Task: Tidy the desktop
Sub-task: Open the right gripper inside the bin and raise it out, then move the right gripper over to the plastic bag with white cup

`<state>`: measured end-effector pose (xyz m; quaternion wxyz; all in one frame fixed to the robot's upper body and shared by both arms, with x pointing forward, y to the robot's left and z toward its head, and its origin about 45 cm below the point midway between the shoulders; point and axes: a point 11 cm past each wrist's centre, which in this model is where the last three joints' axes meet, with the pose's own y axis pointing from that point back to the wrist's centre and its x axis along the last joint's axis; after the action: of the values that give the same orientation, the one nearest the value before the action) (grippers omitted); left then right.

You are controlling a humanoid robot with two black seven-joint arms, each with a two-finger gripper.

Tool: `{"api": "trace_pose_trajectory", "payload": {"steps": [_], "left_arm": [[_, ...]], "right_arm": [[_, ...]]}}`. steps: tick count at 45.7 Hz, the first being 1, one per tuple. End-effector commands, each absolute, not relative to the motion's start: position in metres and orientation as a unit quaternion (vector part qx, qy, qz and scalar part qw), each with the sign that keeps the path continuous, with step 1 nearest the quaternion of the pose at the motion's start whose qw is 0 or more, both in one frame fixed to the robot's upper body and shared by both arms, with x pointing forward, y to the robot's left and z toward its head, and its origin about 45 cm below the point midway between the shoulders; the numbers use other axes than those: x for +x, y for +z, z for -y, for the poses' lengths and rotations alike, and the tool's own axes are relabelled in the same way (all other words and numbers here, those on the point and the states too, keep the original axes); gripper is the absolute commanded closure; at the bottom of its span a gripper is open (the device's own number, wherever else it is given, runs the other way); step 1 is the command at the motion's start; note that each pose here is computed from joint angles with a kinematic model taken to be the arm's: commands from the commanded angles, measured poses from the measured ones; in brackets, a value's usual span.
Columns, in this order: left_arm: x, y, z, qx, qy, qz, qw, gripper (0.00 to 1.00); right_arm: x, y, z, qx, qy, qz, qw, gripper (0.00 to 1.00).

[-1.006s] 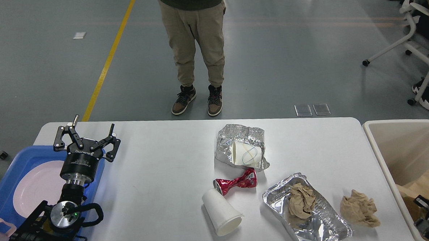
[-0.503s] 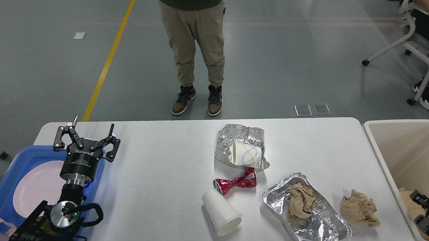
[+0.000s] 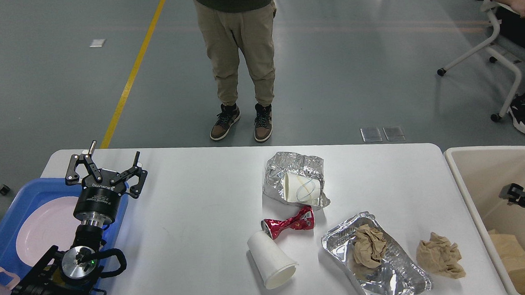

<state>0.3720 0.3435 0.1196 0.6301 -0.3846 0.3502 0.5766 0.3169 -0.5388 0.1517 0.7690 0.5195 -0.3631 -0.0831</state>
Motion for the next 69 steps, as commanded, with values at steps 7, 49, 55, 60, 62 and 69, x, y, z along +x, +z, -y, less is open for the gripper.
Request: {"api": "trace_pose_trajectory", "payload": {"steps": [7, 49, 55, 60, 62, 69], "left_arm": [[0.372, 0.119, -0.343, -0.385, 0.577, -0.351, 0.630, 0.04], [0.372, 0.120, -0.343, -0.385, 0.576, -0.350, 0.630, 0.04], [0.372, 0.119, -0.343, -0.385, 0.576, -0.351, 0.630, 0.04], [0.372, 0.119, -0.343, -0.385, 0.576, -0.351, 0.630, 0.04], [0.372, 0.120, -0.343, -0.385, 0.576, -0.350, 0.630, 0.04], [0.372, 0.120, -0.343, -0.385, 0.576, -0.350, 0.630, 0.04]], "right_arm": [[0.365, 0.265, 0.443, 0.598, -0.059, 0.242, 0.762, 0.00], [0.320, 0.371, 0.256, 0.693, 0.025, 0.065, 0.718, 0.00], [0.319, 0.370, 0.258, 0.697, 0.019, 0.065, 0.714, 0.00], [0.319, 0.366, 0.259, 0.697, 0.015, 0.063, 0.715, 0.00], [0.319, 0.365, 0.258, 0.697, 0.015, 0.062, 0.714, 0.00], [0.334, 0.348, 0.255, 0.701, 0.027, 0.081, 0.708, 0.00]]}}
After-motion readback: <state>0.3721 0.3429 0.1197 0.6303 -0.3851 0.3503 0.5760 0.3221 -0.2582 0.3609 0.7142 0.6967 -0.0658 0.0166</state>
